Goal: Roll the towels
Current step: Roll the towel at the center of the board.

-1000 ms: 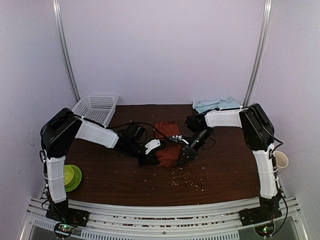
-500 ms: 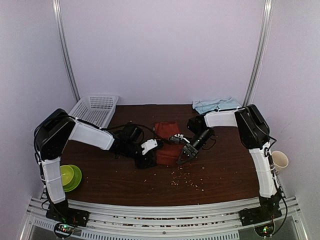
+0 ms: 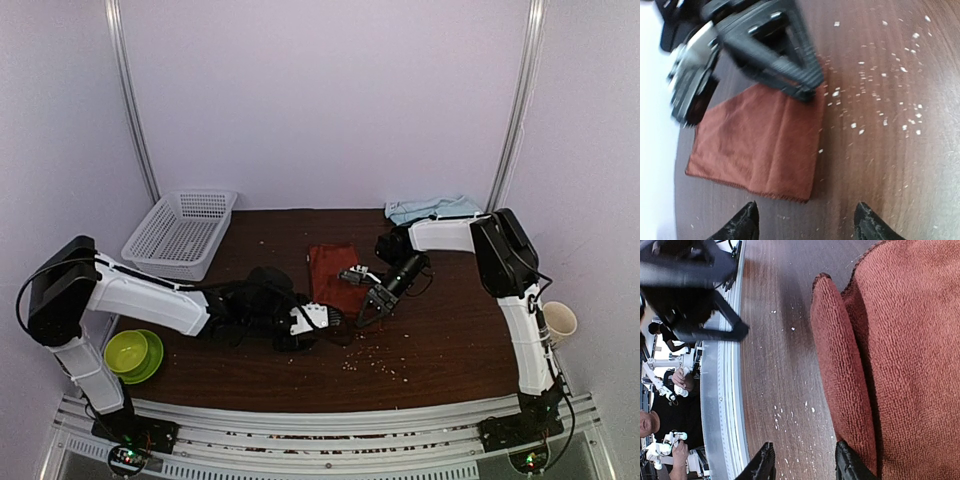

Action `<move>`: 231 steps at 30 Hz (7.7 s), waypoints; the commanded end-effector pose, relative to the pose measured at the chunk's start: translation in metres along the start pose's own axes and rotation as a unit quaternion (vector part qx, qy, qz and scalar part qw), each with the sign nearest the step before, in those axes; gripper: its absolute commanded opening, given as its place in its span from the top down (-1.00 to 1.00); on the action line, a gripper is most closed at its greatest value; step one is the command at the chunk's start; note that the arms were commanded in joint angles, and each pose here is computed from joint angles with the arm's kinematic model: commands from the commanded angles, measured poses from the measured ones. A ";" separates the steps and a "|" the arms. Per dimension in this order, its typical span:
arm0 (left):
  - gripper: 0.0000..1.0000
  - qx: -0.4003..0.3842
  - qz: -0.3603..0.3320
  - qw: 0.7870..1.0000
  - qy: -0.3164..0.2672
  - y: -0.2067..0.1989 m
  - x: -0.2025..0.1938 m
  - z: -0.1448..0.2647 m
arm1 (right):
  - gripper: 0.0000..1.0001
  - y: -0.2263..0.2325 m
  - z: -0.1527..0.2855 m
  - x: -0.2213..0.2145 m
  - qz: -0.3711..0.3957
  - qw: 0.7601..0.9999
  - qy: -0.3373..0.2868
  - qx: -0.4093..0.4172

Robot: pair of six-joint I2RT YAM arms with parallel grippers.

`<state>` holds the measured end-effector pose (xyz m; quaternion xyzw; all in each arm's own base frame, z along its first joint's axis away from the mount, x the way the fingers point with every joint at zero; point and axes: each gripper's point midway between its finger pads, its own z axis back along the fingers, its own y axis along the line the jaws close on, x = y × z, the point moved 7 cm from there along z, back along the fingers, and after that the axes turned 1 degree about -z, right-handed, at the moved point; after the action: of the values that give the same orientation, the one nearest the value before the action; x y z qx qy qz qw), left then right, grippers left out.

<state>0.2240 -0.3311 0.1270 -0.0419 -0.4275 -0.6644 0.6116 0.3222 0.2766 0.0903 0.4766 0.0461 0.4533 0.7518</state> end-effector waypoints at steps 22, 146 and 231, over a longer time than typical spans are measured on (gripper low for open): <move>0.04 0.112 -0.224 0.959 0.132 -0.025 0.009 -0.057 | 0.16 -0.012 0.006 0.016 -0.016 1.000 -0.005 -0.021; -0.65 0.099 -0.062 0.991 -0.072 0.023 -0.008 0.021 | 1.00 0.006 -0.029 -0.013 0.240 0.942 0.085 -0.219; 1.00 -0.270 0.098 0.958 0.020 -0.014 -0.029 -0.089 | -0.24 0.074 0.085 -0.052 0.446 0.802 -0.022 -0.397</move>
<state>0.2766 -0.3770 0.0745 -0.1611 -0.3203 -0.7050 0.6119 0.2803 0.1878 0.1610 0.2079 -0.2343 0.6668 0.6762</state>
